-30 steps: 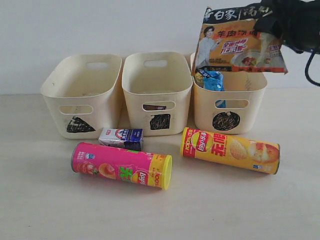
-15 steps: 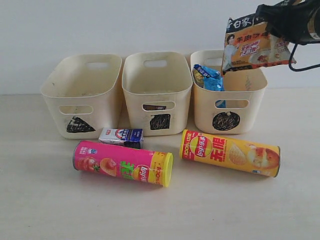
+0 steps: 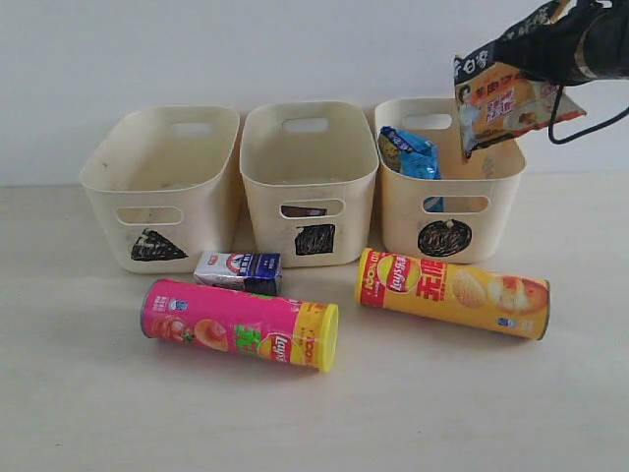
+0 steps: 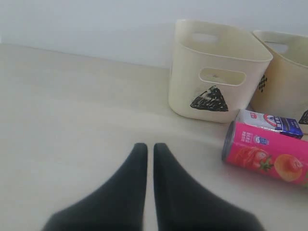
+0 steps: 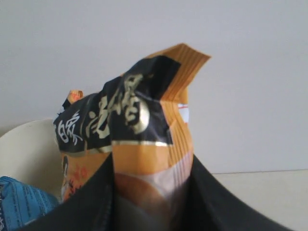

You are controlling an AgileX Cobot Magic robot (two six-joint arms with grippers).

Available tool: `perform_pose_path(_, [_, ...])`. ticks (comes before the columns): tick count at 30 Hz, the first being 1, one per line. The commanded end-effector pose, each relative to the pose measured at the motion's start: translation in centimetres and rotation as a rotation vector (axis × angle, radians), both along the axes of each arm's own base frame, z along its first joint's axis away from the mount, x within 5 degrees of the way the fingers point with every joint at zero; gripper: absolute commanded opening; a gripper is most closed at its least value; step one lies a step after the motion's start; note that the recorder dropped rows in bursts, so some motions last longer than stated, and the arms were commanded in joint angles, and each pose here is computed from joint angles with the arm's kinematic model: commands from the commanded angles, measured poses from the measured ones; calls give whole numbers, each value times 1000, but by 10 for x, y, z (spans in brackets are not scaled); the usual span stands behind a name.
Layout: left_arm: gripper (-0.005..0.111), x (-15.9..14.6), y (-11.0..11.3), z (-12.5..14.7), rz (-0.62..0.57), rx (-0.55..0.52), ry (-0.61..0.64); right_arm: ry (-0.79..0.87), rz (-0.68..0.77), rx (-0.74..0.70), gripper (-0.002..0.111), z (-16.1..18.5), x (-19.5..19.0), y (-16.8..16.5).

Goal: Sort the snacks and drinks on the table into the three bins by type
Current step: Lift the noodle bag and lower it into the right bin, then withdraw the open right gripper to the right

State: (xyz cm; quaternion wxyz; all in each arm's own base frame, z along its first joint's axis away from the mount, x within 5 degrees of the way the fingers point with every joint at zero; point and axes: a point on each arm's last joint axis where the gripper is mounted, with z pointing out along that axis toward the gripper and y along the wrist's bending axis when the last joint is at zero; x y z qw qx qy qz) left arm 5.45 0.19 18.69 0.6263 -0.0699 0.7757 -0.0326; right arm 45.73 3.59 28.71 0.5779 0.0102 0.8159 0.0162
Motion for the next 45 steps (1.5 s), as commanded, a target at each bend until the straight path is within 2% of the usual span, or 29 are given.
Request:
perform_pose_path(1, [4,0,0,-1,-4,-7,-6,-14,42,-1,2,3,2,3])
perform_pose_path(3, [4,0,0,-1,-4,-7,-6,-12,55,3,11,1,3,4])
perform_pose_path(6, [4,0,0,-1,-4,-7,-6,-12,80,11,37,0,3,7])
perform_pose_path(8, [4,0,0,-1,-4,-7,-6,-13,91,15,66,0,3,8])
perform_pose_path(10, [4,0,0,-1,-4,-7,-6,-14,78,13,74,1,3,7])
perform_pose_path(13, [4,0,0,-1,-4,-7,-6,-45,51,4,72,16,-3,3])
perform_pose_path(15, [4,0,0,-1,-4,-7,-6,-77,27,-4,60,32,-10,0])
perform_pose_path(16, [4,0,0,-1,-4,-7,-6,-93,18,-5,46,40,-14,-1])
perform_pose_path(17, [4,0,0,-1,-4,-7,-6,-106,17,-1,25,48,-21,-1])
perform_pose_path(19, [4,0,0,-1,-4,-7,-6,-107,17,2,0,52,-31,-2])
perform_pose_path(29, [4,0,0,-1,-4,-7,-6,49,-45,7,0,15,-99,-13])
perform_pose_path(36, [4,0,0,-1,-4,-7,-6,156,-139,125,0,-17,-139,-20])
perform_pose_path(39, [4,0,0,-1,-4,-7,-6,175,-166,180,0,-24,-154,-21])
perform_pose_path(45, [4,0,0,-1,-4,-7,-6,179,-162,179,0,-27,-178,-23])
